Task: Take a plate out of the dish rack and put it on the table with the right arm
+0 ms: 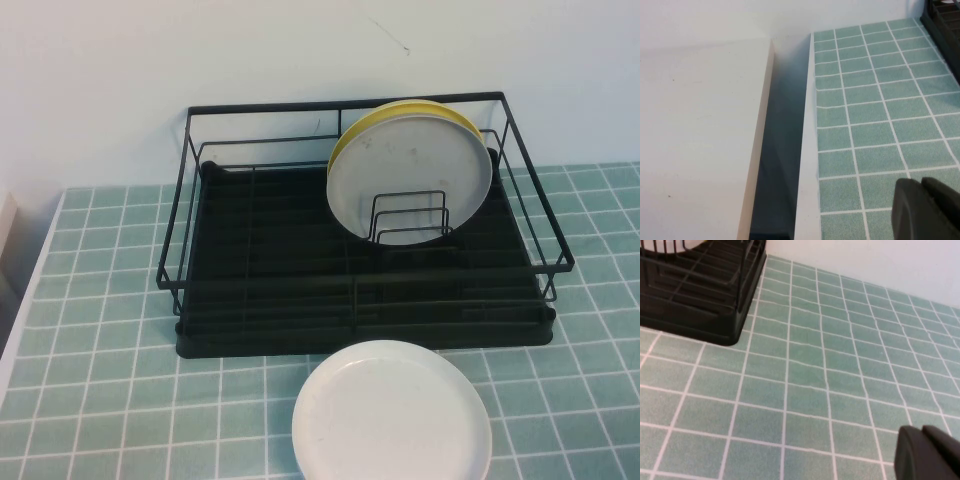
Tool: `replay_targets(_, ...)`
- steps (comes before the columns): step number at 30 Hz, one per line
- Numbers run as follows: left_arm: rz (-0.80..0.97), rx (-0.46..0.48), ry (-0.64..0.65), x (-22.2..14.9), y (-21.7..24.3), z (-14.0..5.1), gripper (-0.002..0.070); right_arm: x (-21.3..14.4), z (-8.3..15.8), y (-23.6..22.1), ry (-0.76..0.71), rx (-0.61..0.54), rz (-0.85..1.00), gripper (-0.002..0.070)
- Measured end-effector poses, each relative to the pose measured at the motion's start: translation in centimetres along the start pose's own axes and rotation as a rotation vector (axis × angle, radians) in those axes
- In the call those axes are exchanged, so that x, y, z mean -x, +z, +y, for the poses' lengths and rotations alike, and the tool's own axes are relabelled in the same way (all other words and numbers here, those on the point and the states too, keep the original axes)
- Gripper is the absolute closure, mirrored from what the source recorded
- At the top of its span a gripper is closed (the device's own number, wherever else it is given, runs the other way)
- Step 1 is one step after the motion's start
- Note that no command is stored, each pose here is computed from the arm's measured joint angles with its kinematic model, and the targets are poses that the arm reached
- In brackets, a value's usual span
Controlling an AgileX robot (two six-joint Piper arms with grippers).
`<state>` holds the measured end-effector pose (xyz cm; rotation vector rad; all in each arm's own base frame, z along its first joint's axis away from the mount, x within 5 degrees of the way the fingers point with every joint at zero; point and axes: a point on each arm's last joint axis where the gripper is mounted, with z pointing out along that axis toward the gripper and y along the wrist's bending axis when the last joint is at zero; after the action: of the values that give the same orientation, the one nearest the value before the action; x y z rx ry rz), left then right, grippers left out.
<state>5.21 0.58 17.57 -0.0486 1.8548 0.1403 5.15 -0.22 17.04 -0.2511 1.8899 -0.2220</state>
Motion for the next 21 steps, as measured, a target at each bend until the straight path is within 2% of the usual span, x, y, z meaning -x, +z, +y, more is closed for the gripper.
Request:
replay_targets(10,0.000,0.000,0.000,0.00,0.00,0.00,0.0678,0.00,0.02,0.00,-0.008,0.002,0.000,0.0678)
replay_targets(21,0.000,0.000,0.000,0.00,0.00,0.00,0.0678,0.24,0.67,-0.03,0.169,0.076,-0.020,0.0678)
